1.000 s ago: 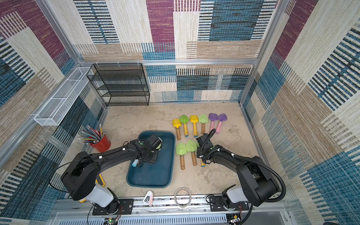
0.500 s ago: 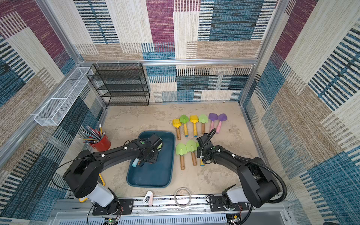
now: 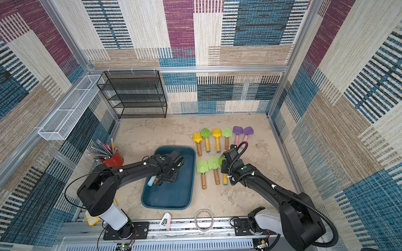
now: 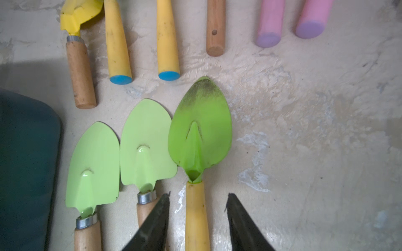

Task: Take the shovel out of the storage box
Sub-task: Pick up the shovel from the storage box.

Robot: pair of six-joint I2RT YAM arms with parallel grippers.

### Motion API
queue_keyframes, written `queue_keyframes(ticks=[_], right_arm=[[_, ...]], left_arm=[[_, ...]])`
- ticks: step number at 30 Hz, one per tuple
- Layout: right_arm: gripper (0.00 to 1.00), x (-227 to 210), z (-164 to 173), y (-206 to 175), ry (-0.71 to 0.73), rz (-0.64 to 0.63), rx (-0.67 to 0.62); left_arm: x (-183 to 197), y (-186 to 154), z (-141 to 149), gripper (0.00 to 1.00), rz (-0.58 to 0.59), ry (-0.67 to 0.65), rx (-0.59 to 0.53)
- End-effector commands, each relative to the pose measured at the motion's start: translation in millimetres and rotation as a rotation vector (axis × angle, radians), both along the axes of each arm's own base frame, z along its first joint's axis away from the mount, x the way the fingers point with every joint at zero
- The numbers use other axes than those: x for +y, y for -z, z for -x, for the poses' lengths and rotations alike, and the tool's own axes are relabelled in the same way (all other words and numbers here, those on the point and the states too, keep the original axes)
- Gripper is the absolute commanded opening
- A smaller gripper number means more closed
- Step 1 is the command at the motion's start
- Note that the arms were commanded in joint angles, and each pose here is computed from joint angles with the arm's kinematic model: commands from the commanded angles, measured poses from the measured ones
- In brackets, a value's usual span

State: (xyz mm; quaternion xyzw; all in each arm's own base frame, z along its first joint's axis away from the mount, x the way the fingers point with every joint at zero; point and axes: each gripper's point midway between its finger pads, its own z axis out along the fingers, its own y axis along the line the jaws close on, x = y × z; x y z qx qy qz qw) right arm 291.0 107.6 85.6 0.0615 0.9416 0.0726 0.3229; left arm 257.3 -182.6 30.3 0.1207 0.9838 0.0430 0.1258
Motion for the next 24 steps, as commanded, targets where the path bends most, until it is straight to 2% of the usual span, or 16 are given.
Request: queue_keyframes(ticks=[1, 9, 15, 19, 24], right_arm=[[0.46, 0, -4, -7, 0.011, -0.015, -0.032], [0.46, 1, -7, -20, 0.008, -0.028, -0.075], [0.46, 5, -8, -32, -0.004, -0.058, -0.107], [0.47, 16, -7, -47, -0.05, -0.12, -0.148], [0.53, 38, -5, -62, -0.126, -0.231, -0.167]], left_arm=[[3, 2, 0, 0.33, -0.028, 0.008, 0.0], [5, -4, 1, 0.25, -0.025, -0.017, -0.014], [4, -21, 2, 0.07, 0.006, -0.025, -0.036], [4, -38, 5, 0.04, 0.045, -0.032, -0.055], [1, -57, 10, 0.01, 0.116, -0.04, -0.073]])
